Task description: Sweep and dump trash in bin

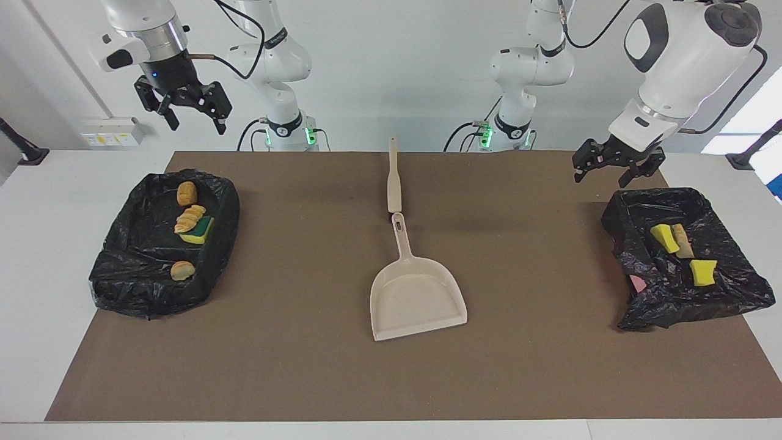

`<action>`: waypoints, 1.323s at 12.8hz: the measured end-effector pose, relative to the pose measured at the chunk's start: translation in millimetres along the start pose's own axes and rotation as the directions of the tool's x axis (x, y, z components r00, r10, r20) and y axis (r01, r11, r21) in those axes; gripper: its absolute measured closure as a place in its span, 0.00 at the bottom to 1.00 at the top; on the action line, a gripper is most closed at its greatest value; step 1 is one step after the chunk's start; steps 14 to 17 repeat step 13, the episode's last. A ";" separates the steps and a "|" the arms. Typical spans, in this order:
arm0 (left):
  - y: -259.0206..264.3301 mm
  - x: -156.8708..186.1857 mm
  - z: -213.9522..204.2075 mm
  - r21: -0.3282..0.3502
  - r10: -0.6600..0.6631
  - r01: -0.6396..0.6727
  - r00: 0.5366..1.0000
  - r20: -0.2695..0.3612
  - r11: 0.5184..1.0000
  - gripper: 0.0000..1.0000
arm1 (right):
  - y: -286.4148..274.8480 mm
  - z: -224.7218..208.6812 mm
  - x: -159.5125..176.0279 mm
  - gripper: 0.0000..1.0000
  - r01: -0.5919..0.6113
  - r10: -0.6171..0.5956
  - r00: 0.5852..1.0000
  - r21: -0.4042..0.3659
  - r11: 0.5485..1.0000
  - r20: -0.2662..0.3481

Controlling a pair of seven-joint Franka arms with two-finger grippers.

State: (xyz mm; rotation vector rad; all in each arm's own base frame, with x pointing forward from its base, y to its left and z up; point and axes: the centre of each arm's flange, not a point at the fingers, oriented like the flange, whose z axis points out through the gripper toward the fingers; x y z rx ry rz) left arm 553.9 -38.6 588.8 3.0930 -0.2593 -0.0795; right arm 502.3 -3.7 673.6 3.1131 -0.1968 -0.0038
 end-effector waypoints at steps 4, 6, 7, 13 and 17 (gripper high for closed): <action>-5.0 -4.5 -5.6 0.008 -0.007 0.007 1.000 0.028 1.000 0.00 | 0.0 0.0 0.0 0.00 0.000 0.000 1.000 0.000 1.000 0.000; -3.7 -4.7 -10.9 0.009 -0.005 0.005 1.000 0.027 1.000 0.00 | 0.0 0.0 0.0 0.00 0.000 0.000 1.000 0.000 1.000 0.000; -3.7 -4.5 -11.5 0.009 -0.005 0.005 1.000 0.026 1.000 0.00 | 0.0 0.0 0.0 0.00 0.000 0.000 1.000 0.000 1.000 0.000; -3.9 -3.8 -10.2 0.009 -0.006 0.005 1.000 0.029 1.000 0.00 | 0.0 0.0 0.0 0.00 0.000 0.000 1.000 0.000 1.000 0.000; -3.9 -3.8 -10.2 0.009 -0.006 0.005 1.000 0.029 1.000 0.00 | 0.0 0.0 0.0 0.00 0.000 0.000 1.000 0.000 1.000 0.000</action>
